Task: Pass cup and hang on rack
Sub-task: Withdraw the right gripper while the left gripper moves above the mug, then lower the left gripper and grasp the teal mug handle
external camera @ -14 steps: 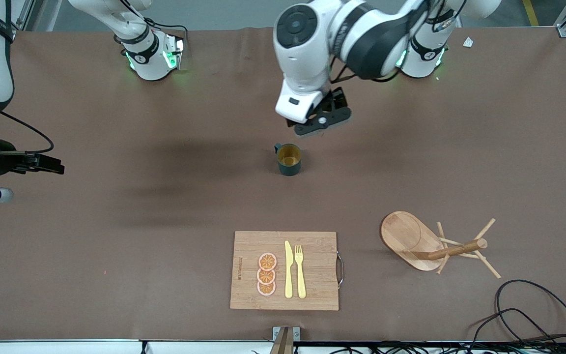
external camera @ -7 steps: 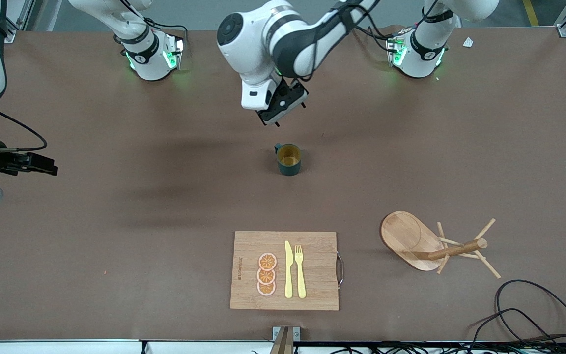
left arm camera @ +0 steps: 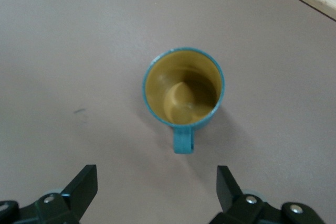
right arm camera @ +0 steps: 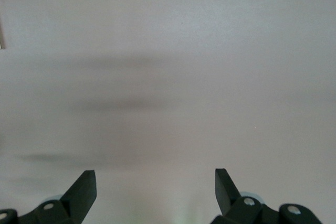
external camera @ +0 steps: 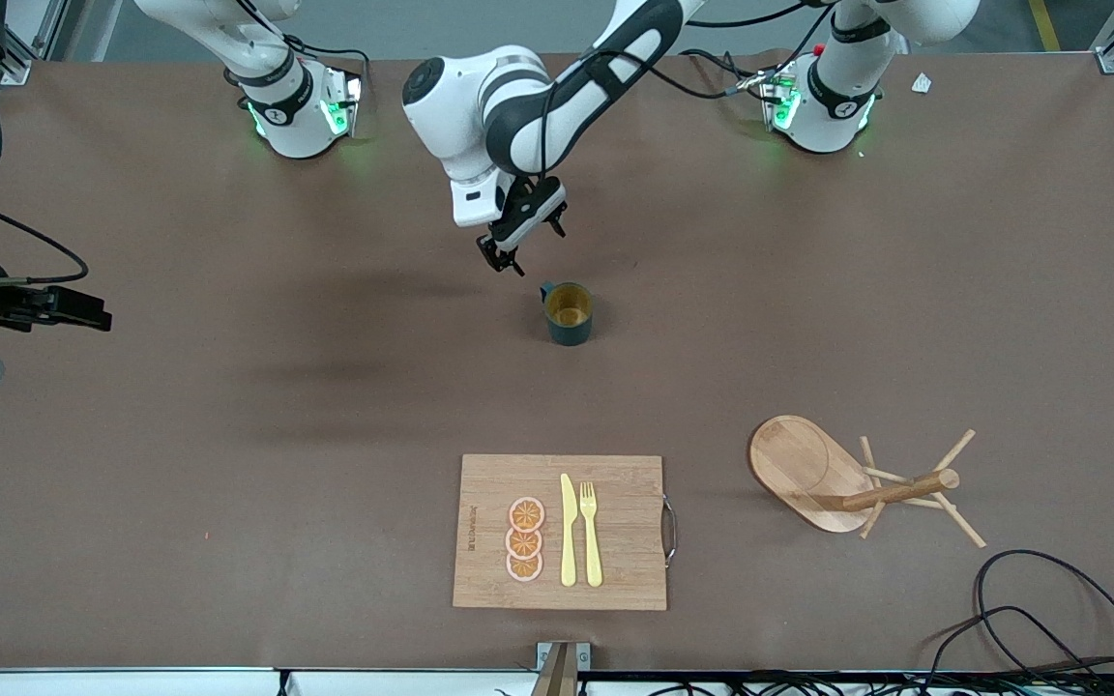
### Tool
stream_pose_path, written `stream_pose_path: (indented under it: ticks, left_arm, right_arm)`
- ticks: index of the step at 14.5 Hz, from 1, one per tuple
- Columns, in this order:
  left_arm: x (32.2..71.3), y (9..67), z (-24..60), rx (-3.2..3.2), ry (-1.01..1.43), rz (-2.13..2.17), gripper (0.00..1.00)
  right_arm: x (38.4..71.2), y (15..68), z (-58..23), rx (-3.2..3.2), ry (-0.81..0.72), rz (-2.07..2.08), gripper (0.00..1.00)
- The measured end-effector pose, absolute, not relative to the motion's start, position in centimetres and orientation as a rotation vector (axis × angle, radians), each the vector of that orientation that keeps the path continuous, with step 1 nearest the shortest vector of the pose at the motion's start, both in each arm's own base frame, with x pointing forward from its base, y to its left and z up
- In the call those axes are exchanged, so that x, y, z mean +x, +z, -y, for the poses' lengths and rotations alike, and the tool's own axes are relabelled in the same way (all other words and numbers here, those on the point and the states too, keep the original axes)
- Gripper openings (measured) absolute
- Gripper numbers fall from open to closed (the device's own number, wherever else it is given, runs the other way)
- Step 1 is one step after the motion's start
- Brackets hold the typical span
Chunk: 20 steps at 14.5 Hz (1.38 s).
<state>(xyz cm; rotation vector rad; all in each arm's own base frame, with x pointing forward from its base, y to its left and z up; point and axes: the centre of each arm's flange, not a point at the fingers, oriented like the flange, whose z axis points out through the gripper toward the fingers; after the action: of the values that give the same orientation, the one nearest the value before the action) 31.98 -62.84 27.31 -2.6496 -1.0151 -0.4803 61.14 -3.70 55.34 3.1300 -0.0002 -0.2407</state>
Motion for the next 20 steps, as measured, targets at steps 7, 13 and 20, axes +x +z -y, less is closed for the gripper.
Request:
stream_pose_path:
  ticks: [7, 13, 20]
  left_arm:
    - [32.1, 22.9, 63.1, -2.622, -0.661, 0.970, 0.98]
    - [32.1, 19.9, 63.0, -2.610, -0.719, 0.901, 0.94]
    - [31.5, 18.1, 63.0, -2.597, -0.762, 0.877, 0.79]
  right_arm:
    - [60.6, 55.3, 3.6, 3.125, -0.300, 0.038, 1.00]
    - [59.1, 57.5, 2.4, 3.124, -0.288, 0.067, 1.00]
    - [55.3, 60.6, 2.2, 3.135, -0.250, 0.058, 1.00]
